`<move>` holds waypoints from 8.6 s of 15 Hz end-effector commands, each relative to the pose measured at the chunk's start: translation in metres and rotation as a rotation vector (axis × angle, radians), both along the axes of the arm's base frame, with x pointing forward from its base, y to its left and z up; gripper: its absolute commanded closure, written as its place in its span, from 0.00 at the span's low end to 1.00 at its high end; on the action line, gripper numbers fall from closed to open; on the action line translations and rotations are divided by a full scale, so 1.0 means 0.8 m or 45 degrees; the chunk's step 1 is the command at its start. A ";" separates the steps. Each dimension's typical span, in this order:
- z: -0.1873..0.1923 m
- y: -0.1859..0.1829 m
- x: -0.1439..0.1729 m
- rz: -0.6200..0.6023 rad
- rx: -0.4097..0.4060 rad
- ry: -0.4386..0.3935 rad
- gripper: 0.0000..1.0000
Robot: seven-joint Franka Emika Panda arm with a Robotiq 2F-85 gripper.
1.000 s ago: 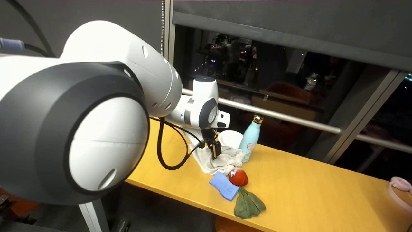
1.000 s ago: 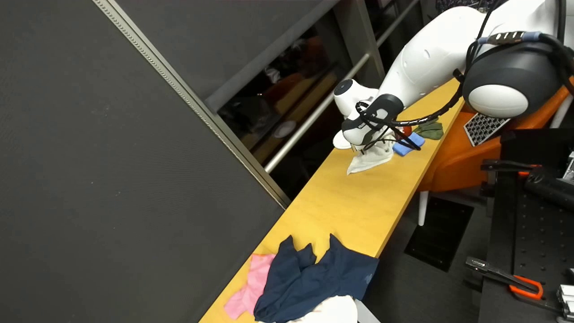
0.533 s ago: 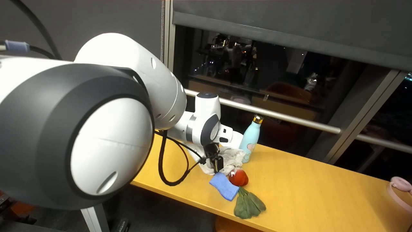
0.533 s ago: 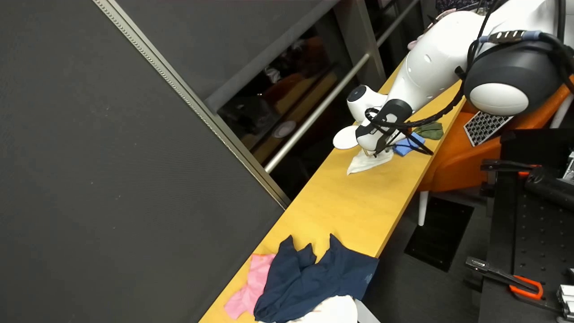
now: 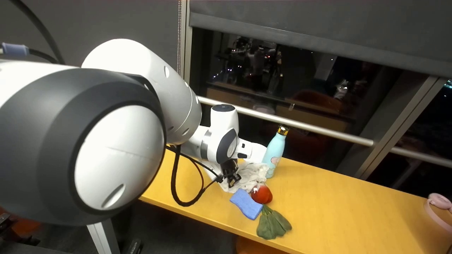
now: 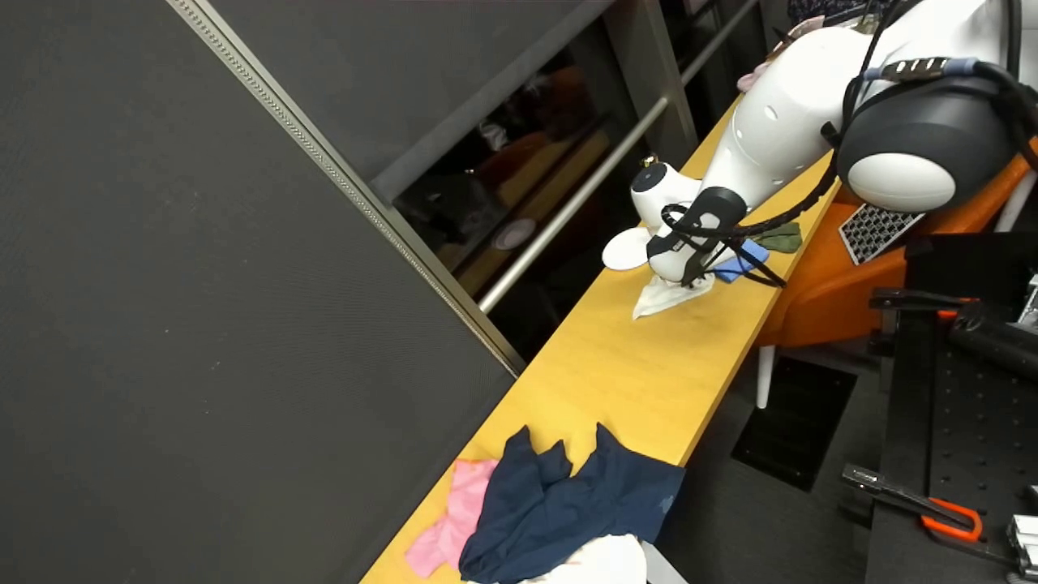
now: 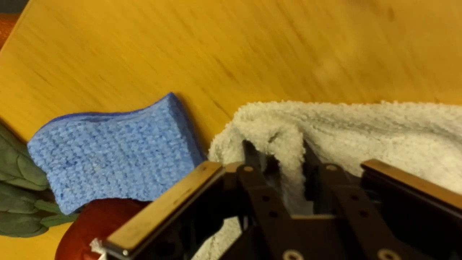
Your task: Move the blue item to the left then use the white cloth to wipe the table
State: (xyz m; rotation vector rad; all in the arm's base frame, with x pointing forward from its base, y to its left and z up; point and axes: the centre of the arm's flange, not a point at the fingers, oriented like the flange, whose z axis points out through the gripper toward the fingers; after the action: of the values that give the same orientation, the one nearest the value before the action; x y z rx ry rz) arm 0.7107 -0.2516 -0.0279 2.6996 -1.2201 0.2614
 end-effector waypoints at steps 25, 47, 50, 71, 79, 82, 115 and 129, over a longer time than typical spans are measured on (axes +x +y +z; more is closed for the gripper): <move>0.115 0.192 0.085 0.439 0.507 -0.343 0.98; -0.048 0.259 0.046 0.435 0.251 0.414 0.98; -0.055 0.309 0.065 0.510 0.248 0.383 0.98; -0.034 0.297 0.143 0.585 0.138 -0.029 0.98; -0.026 0.244 0.144 0.464 0.047 -0.001 0.98; -0.034 0.213 0.135 0.414 0.029 0.030 0.98; -0.089 0.385 0.000 0.873 0.178 0.453 0.98; -0.066 0.108 -0.034 -0.032 -0.094 0.309 0.98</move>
State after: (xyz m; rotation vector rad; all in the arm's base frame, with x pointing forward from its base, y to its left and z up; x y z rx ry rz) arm 0.7187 -0.1178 -0.0353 2.6859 -0.9875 -0.0377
